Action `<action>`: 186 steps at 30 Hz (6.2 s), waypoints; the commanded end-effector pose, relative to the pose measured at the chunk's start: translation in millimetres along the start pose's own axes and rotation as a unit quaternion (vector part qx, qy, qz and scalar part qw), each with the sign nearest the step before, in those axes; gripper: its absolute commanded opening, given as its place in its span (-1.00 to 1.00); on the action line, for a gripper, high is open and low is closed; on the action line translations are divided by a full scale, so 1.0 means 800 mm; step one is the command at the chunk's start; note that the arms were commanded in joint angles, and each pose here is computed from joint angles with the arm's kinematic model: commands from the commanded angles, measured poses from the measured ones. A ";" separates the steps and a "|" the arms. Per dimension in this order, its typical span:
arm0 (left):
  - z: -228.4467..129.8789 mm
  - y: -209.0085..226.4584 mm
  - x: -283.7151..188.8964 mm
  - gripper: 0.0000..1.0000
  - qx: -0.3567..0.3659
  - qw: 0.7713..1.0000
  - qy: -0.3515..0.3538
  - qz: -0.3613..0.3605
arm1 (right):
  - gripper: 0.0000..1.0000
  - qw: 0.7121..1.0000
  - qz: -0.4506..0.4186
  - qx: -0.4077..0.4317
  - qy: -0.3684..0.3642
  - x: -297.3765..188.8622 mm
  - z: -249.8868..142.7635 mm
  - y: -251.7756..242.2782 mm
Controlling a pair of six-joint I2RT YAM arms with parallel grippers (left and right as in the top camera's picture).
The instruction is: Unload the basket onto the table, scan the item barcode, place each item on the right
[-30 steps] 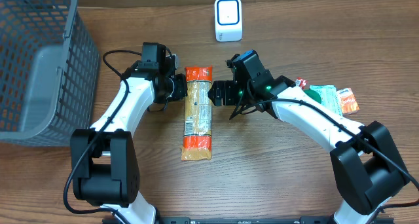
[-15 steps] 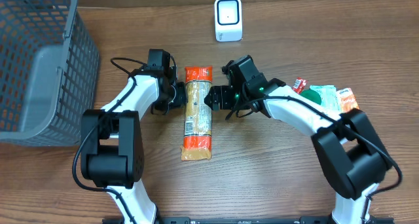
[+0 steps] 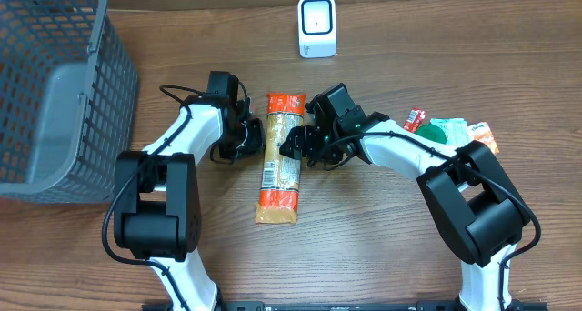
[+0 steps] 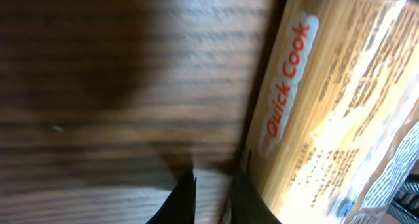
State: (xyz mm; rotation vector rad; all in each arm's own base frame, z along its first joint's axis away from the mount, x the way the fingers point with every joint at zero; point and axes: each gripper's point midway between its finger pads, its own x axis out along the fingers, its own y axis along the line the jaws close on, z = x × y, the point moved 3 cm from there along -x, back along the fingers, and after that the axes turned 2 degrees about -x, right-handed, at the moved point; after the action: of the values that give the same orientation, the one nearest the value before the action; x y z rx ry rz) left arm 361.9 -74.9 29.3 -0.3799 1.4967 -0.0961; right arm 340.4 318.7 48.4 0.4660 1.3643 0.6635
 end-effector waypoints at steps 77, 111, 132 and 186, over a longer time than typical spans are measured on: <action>-0.028 -0.012 0.010 -0.92 0.027 0.996 0.043 0.080 | 0.30 0.998 0.017 0.014 0.059 0.025 -0.015 -0.059; 0.043 0.095 -0.074 1.00 -0.093 0.977 -0.045 0.187 | -0.86 0.955 -0.163 -0.249 0.001 0.031 -0.126 0.093; 0.045 0.110 -0.078 0.99 -0.104 0.973 -0.051 0.200 | -0.76 0.953 -0.240 -0.170 0.069 -0.004 -0.113 0.021; 0.048 0.109 -0.078 1.00 -0.103 0.973 -0.057 0.199 | 0.92 0.860 -0.264 -0.435 0.041 -0.070 0.017 0.029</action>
State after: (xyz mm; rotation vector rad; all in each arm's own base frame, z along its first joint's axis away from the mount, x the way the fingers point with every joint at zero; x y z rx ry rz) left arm 376.6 29.7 59.8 -0.2348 1.4628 0.3760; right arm 342.6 286.0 113.6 -0.6755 1.0658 0.7160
